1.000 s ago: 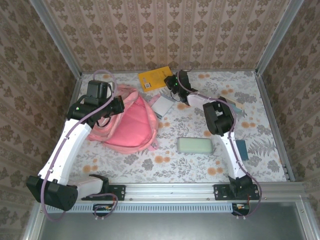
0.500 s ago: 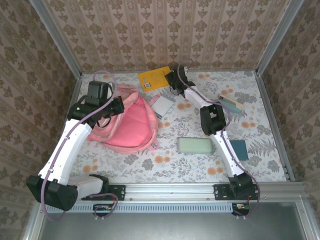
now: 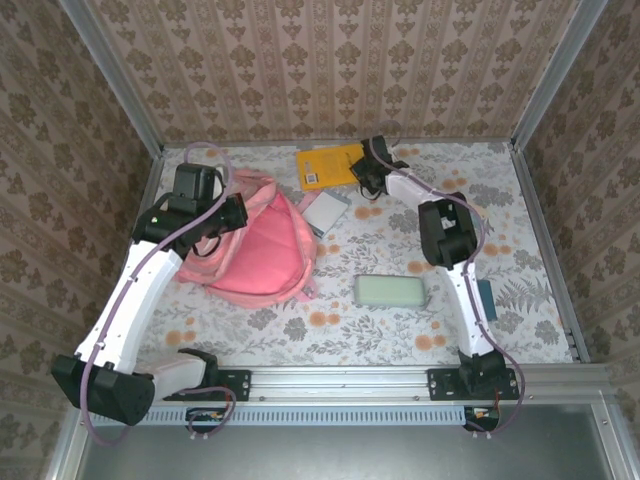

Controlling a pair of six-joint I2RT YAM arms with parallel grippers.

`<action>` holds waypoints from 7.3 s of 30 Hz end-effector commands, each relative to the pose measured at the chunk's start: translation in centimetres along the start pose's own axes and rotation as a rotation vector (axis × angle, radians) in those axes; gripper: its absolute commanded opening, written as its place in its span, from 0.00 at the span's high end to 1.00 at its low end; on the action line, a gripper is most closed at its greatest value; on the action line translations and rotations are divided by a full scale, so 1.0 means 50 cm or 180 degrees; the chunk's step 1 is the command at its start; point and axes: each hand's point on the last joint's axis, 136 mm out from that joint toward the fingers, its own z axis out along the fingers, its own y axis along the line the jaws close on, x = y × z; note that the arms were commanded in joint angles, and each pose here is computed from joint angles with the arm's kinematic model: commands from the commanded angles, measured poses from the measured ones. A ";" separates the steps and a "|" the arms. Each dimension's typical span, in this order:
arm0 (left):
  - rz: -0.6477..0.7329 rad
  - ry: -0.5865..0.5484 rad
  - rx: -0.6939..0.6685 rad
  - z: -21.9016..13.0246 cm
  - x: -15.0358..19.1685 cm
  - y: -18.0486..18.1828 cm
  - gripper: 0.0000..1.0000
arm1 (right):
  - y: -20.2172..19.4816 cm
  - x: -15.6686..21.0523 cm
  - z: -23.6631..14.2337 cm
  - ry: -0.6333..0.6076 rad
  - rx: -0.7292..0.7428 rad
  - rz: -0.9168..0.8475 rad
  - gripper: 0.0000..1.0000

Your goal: Pack books, pencil case, and school supplies into a backpack

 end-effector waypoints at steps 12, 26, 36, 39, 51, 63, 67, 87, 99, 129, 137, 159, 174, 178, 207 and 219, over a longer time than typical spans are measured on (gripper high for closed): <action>0.0100 -0.0201 0.0045 -0.020 -0.014 -0.003 1.00 | -0.262 0.157 -0.233 0.0635 0.0651 -0.0377 1.00; 0.0087 -0.0127 0.0132 0.003 -0.009 -0.012 1.00 | -0.094 0.039 -0.261 0.0567 0.0224 -0.1941 1.00; 0.0157 0.0027 -0.0011 0.030 0.021 -0.004 1.00 | -0.180 -0.006 -0.164 0.0981 0.0471 -0.1594 1.00; 0.0198 0.0038 -0.0049 0.036 0.024 -0.003 1.00 | -0.212 0.003 -0.176 0.0950 0.0560 -0.1564 1.00; 0.0422 0.0178 -0.0332 0.083 0.041 0.013 1.00 | -0.309 0.139 -0.311 0.1059 0.0668 -0.1199 1.00; 0.0692 0.0245 0.0059 0.121 0.042 -0.128 0.69 | -0.190 0.070 -0.459 0.0303 0.0158 -0.1904 0.69; 0.0628 0.0354 0.0388 0.167 0.064 -0.206 0.68 | -0.200 0.039 -0.454 0.0366 0.0247 -0.2066 0.56; -0.0197 0.1297 0.0619 0.492 0.236 -0.328 0.64 | -0.311 0.054 -0.266 0.1072 0.0616 -0.1976 0.53; -0.0167 0.1566 0.0612 0.579 0.274 -0.349 0.63 | -0.330 0.097 -0.283 0.1244 0.0526 -0.1776 0.59; -0.0087 0.1802 0.0655 0.584 0.302 -0.354 0.54 | -0.361 0.107 -0.279 0.1439 0.0837 -0.1768 0.61; -0.0270 0.1551 0.1684 0.544 0.240 -0.477 0.53 | -0.349 0.116 -0.283 0.1499 0.0683 -0.1735 0.68; -0.0242 0.1669 0.2728 0.478 0.228 -0.552 0.55 | -0.339 0.115 -0.291 0.1523 0.0495 -0.1582 0.69; 0.0131 0.1872 0.3013 0.454 0.264 -0.577 0.56 | -0.339 0.115 -0.299 0.1521 0.0474 -0.1550 0.68; 0.0320 0.1784 0.2634 0.475 0.271 -0.554 0.56 | -0.339 0.114 -0.303 0.1516 0.0479 -0.1550 0.68; 0.1067 0.1434 0.0969 0.559 0.278 -0.418 0.51 | -0.337 0.074 -0.322 0.1273 0.0662 -0.1714 0.63; 0.0797 0.1468 0.0762 0.609 0.255 -0.385 0.48 | -0.303 0.016 -0.313 0.0968 0.0771 -0.1835 0.57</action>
